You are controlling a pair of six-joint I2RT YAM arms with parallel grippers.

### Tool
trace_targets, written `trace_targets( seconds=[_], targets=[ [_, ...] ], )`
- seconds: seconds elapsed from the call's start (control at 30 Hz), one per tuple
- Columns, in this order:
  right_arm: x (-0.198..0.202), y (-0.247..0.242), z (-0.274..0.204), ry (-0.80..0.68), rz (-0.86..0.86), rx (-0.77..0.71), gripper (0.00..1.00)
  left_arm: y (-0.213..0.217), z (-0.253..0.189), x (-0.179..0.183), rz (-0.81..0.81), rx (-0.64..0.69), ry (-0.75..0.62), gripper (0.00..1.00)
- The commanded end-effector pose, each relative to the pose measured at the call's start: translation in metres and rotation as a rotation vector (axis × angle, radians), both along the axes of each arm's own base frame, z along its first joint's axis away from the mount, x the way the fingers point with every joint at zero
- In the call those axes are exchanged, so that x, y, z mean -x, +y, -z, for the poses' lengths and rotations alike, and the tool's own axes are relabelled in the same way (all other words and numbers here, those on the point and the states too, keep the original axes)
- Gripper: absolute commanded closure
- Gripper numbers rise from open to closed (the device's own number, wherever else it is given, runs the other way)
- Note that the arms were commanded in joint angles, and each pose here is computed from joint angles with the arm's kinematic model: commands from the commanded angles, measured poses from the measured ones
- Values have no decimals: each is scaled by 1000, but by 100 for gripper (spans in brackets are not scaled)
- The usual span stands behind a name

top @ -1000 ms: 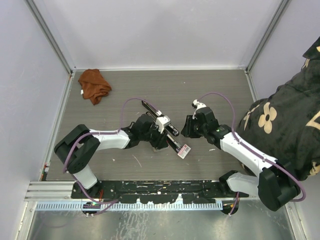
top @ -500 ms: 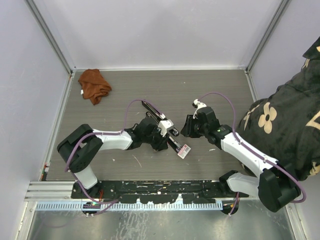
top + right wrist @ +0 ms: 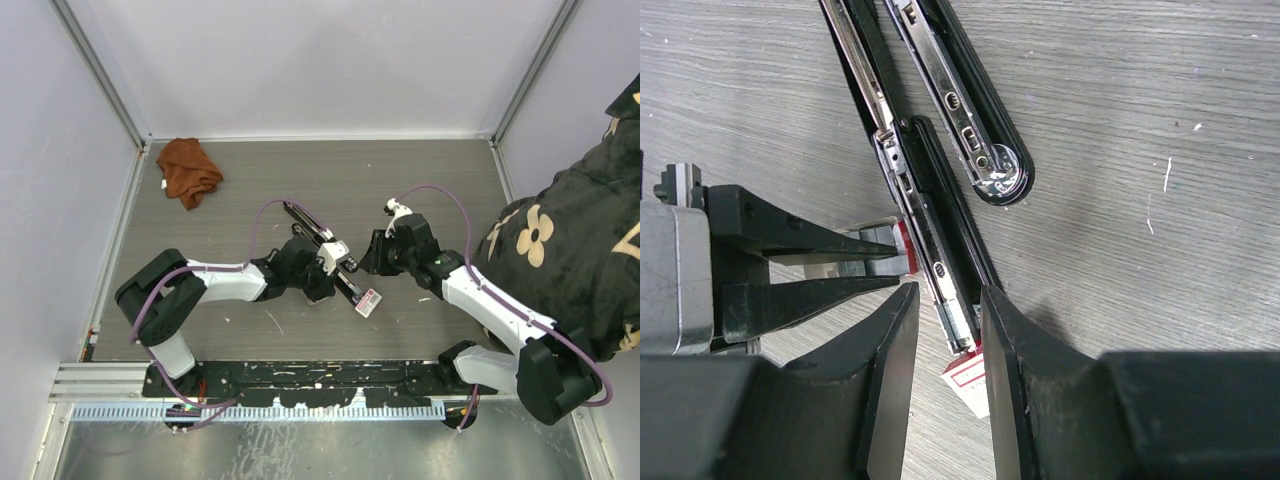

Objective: Load the staples into the stapler
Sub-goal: Pick up the staple box from the center of the board, then place the staple box at the center of the board.

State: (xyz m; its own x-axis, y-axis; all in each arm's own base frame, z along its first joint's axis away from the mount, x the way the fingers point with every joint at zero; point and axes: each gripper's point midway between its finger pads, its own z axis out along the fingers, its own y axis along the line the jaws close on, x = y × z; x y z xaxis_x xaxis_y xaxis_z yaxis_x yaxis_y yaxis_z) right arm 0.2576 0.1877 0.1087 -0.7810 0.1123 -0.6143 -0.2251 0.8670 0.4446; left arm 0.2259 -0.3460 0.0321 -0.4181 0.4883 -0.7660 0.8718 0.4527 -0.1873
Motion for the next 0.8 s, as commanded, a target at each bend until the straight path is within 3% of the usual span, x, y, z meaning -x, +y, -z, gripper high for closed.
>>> trace_targets(
  seconds=[0.0,0.47,0.77],
  targets=[
    [-7,8,-26,-70,-14,-71,63,-6,-12,-4,13,26,-34,83],
    [1,15,-50,-113,-53,-143,62,-3,-66,-1,-42,168,-57,83],
    [12,24,-33,-70,-90,-196,60,9,-46,11,-65,168,32,83]
  ],
)
